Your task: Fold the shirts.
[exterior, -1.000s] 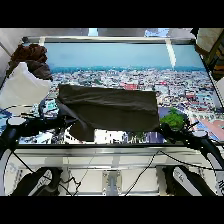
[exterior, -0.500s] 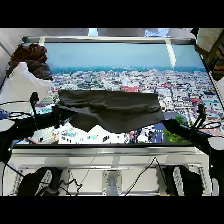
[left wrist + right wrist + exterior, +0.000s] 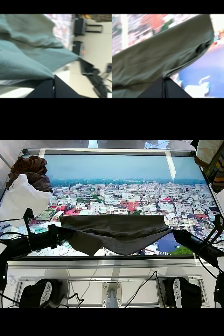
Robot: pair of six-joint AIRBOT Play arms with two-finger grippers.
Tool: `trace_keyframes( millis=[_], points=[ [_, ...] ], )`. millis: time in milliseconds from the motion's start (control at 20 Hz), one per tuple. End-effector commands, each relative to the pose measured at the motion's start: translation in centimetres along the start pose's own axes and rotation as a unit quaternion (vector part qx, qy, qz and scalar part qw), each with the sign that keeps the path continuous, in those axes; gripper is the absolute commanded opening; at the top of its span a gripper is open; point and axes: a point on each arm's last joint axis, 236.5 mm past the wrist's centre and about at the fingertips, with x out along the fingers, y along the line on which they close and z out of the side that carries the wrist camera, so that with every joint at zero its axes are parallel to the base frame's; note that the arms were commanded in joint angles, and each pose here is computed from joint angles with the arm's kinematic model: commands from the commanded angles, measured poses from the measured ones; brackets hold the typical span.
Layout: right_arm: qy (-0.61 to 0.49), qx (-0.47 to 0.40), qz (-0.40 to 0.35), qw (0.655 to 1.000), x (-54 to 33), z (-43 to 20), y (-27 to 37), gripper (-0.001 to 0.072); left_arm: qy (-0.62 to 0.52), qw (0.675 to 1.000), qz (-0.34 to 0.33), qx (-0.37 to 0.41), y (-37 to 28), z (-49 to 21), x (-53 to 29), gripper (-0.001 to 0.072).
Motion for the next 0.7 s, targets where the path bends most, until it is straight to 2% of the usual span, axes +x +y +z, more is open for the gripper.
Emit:
trace_keyframes(
  millis=[0, 100, 350, 650],
  points=[
    [-0.022, -0.002, -0.059, 0.998, 0.7, 1.9, -3.2, 0.0018, -0.048, 0.99, 0.133, -0.01, 6.0, 1.8, -1.2, 0.0012],
    [0.001, 0.003, -0.053, 0.999, 2.8, 1.9, -3.8, 0.0018, -0.072, 0.979, 0.188, -0.011, 8.5, 2.9, -2.2, 0.0011],
    [-0.002, 0.035, -0.011, 0.999, 8.0, 4.8, -4.3, 0.0017, -0.126, 0.96, 0.248, 0.002, 11.1, 5.6, -3.8, 0.0011],
    [0.01, -0.012, 0.001, 1.0, 11.2, 10.7, -3.4, 0.0017, -0.16, 0.964, 0.21, -0.025, 12.3, 11.0, -0.9, 0.001]
  ],
)
